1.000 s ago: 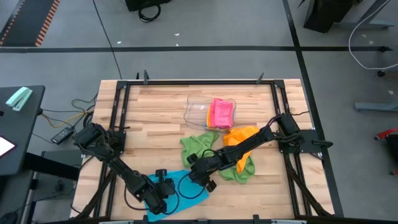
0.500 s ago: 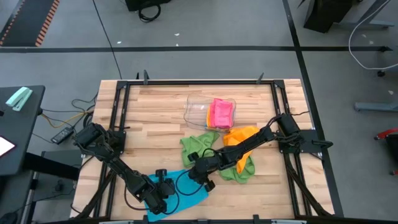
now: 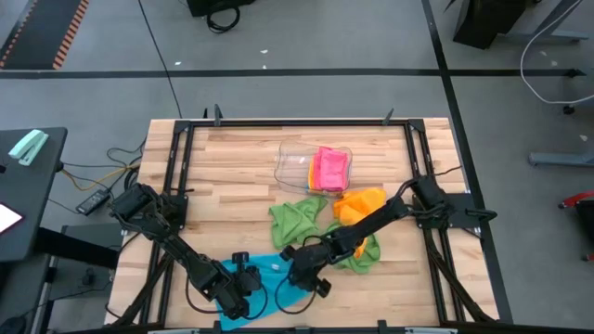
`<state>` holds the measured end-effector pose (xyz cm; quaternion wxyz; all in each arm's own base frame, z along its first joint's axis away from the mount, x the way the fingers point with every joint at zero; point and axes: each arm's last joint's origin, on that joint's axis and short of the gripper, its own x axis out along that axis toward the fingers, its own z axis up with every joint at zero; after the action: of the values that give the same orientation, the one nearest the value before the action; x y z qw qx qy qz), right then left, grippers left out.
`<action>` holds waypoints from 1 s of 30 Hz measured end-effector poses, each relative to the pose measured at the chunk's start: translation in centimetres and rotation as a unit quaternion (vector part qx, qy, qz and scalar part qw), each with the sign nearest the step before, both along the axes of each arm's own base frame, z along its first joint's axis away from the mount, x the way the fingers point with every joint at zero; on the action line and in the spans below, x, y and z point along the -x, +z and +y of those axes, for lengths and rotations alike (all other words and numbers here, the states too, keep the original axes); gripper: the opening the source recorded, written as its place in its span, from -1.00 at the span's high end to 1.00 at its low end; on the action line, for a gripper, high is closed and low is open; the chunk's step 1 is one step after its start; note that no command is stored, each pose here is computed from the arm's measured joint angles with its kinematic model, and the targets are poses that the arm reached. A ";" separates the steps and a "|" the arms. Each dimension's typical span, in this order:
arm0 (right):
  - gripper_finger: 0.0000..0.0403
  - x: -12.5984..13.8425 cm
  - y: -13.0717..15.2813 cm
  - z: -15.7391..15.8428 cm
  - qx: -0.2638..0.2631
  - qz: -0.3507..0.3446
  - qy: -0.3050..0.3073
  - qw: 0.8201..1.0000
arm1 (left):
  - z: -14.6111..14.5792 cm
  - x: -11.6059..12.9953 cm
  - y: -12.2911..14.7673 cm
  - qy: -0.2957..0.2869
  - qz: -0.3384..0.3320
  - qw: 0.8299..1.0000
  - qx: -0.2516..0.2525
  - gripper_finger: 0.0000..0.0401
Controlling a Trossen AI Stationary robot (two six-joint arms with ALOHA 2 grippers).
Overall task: Fold microfiber towels
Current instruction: Fold the blue microfiber cloth
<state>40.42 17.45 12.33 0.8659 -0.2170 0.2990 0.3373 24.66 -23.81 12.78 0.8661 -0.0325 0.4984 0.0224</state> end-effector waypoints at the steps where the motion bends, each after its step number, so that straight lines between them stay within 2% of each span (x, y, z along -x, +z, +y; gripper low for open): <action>1: 0.80 0.0 -0.1 0.0 -0.004 0.007 -0.004 1.000 | 0.0 0.0 0.0 0.000 0.000 1.000 0.000 0.84; 7: 0.45 0.6 -0.3 -0.1 -0.017 0.056 -0.024 0.998 | 0.0 0.0 0.0 -0.001 0.000 1.000 -0.001 0.93; 11: 0.26 0.7 2.4 -0.9 -0.027 0.040 -0.046 0.998 | 0.0 0.0 0.0 -0.002 0.000 1.000 -0.002 0.96; 13: 0.21 0.7 3.5 -1.5 -0.015 0.032 -0.060 0.998 | 0.0 0.0 0.0 -0.002 0.000 1.000 -0.002 0.95; 17: 0.18 0.6 3.5 -2.4 0.058 0.006 -0.082 0.995 | 0.0 0.0 0.0 -0.002 0.000 1.000 -0.002 0.88; 22: 0.23 0.5 1.2 -1.8 0.129 -0.006 -0.066 0.989 | 0.0 0.0 0.0 -0.002 0.000 1.000 -0.002 0.83; 30: 0.31 0.3 1.4 -2.0 0.166 -0.027 -0.070 0.983 | 0.0 0.0 0.0 -0.003 0.000 1.000 -0.002 0.94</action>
<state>40.08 15.47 13.69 0.8467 -0.3455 0.3423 0.2156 24.65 -23.80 12.79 0.8662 -0.0290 0.4984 0.0213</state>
